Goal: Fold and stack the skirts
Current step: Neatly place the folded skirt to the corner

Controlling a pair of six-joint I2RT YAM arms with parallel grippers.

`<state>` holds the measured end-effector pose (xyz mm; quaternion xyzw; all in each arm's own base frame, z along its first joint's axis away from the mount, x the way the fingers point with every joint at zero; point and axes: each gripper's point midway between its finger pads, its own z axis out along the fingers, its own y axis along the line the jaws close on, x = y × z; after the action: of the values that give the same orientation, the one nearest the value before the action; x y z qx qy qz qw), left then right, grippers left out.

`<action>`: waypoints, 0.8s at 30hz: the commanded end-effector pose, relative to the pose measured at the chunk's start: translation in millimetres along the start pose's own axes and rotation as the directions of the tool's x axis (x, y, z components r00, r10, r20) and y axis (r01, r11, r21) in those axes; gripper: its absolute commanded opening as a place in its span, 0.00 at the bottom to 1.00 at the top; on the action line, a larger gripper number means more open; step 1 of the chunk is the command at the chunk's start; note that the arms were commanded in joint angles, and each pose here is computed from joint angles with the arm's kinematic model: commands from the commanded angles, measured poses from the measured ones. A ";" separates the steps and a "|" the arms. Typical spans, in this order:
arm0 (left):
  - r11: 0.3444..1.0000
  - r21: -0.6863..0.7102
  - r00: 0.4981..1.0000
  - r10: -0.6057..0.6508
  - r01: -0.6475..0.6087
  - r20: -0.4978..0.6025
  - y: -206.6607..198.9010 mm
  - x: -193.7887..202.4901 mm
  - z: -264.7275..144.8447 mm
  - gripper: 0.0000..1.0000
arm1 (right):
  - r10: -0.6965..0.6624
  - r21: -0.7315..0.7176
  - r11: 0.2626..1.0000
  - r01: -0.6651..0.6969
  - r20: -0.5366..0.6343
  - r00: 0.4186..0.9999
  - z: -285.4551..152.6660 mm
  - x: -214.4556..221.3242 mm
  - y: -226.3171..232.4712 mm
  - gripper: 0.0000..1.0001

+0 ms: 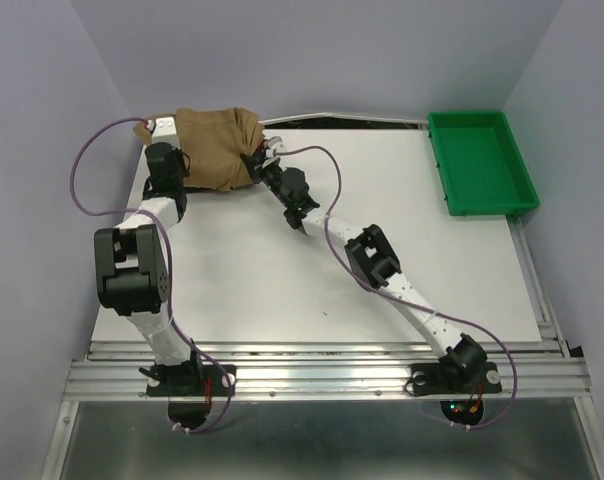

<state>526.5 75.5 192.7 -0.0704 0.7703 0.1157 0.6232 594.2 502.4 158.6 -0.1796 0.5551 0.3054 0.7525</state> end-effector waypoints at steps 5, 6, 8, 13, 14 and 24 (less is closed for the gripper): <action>0.994 -0.058 0.989 -0.084 0.091 0.118 27.2 -9.1 32.6 0.00 | -0.079 0.142 0.989 0.043 0.252 0.965 -7.5 -34.7 -45.5 0.09; 0.995 -0.051 0.988 -0.077 0.084 0.131 26.3 -15.6 35.1 0.00 | -0.071 0.146 0.989 0.034 0.255 0.964 -8.2 -33.2 -46.4 0.11; 0.995 -0.054 0.992 -0.080 0.086 0.100 24.9 -7.0 42.7 0.00 | -0.074 0.145 0.989 0.037 0.263 0.962 -9.3 -33.3 -46.2 0.15; 0.991 -0.093 0.993 -0.094 0.100 0.065 29.5 -10.1 55.9 0.00 | -0.056 0.165 0.986 0.008 0.289 0.956 -13.1 -35.5 -56.2 0.55; 0.989 -0.107 0.994 -0.101 0.104 0.031 30.2 0.9 59.2 0.00 | -0.036 0.181 0.983 -0.020 0.300 0.953 -13.3 -38.6 -59.3 0.67; 0.974 -0.135 0.951 -0.210 0.182 -0.228 23.1 43.4 106.2 0.27 | -0.143 0.217 0.973 0.081 0.286 0.948 -5.2 -99.1 -71.6 1.00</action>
<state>616.0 118.8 130.7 -0.1559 0.8101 0.1015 0.5561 625.4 444.4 140.5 -0.1073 0.5269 0.2510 0.8049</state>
